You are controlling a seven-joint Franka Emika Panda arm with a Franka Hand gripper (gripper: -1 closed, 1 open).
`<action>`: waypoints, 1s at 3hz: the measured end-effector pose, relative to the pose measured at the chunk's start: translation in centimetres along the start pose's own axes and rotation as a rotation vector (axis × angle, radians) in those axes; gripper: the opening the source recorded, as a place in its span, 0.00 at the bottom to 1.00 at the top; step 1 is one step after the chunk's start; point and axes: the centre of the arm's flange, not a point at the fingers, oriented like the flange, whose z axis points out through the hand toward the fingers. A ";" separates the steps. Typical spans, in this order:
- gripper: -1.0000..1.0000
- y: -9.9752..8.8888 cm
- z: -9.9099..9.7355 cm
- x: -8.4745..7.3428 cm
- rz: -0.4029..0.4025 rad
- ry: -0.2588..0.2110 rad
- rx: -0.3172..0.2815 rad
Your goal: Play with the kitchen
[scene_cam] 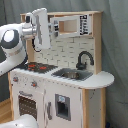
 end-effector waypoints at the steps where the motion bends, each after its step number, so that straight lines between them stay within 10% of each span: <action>1: 0.00 -0.2 1.9 0.4 0.003 0.043 0.036; 3: 0.00 -4.6 3.9 2.3 -0.041 0.144 0.148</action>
